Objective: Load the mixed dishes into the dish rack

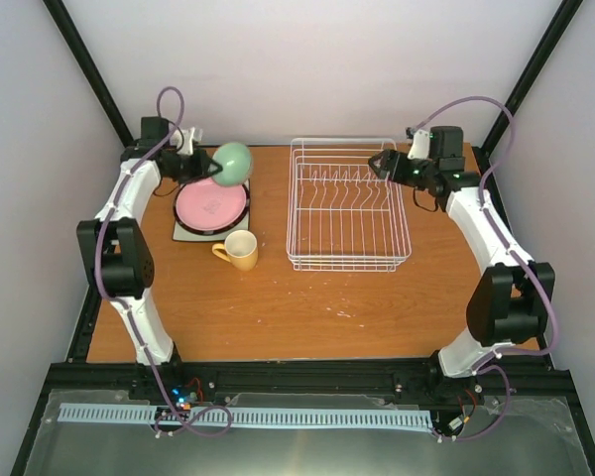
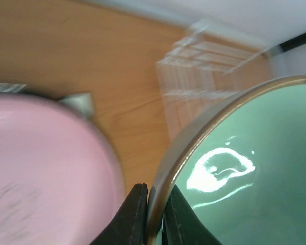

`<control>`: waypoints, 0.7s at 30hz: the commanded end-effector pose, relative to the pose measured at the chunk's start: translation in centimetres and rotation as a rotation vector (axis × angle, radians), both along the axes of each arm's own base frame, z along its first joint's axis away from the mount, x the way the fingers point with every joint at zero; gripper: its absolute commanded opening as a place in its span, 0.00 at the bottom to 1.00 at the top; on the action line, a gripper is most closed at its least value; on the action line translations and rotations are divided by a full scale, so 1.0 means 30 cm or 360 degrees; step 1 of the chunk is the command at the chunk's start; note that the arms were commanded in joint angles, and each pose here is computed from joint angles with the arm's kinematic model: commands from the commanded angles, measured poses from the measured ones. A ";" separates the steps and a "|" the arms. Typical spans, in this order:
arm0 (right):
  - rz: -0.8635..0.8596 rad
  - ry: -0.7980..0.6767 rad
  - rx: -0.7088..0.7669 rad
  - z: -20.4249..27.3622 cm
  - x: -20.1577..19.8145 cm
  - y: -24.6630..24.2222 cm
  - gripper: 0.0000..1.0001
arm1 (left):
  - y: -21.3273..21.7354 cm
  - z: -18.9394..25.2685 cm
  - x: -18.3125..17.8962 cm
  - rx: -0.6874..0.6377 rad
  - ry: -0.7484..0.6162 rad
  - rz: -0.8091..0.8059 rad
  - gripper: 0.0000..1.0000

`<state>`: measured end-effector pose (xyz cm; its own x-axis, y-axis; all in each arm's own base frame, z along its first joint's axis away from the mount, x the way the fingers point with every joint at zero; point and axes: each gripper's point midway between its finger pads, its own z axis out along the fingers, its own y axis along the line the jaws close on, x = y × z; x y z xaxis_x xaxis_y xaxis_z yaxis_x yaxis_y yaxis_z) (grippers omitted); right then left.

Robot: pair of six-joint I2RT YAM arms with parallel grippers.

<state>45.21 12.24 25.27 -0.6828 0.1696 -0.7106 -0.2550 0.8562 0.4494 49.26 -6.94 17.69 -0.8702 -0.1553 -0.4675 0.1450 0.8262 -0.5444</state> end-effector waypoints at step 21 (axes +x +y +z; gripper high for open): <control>0.1112 0.0304 0.1720 0.271 -0.117 0.347 0.74 | -0.679 0.695 -0.261 -0.1272 -0.0683 -0.1288 0.01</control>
<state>46.35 20.79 27.84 -0.9511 0.2539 -0.1760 -0.2241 -0.1749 0.9587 43.34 -27.38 35.47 -0.7240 -0.0076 -0.6897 0.6883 -0.0737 -0.7217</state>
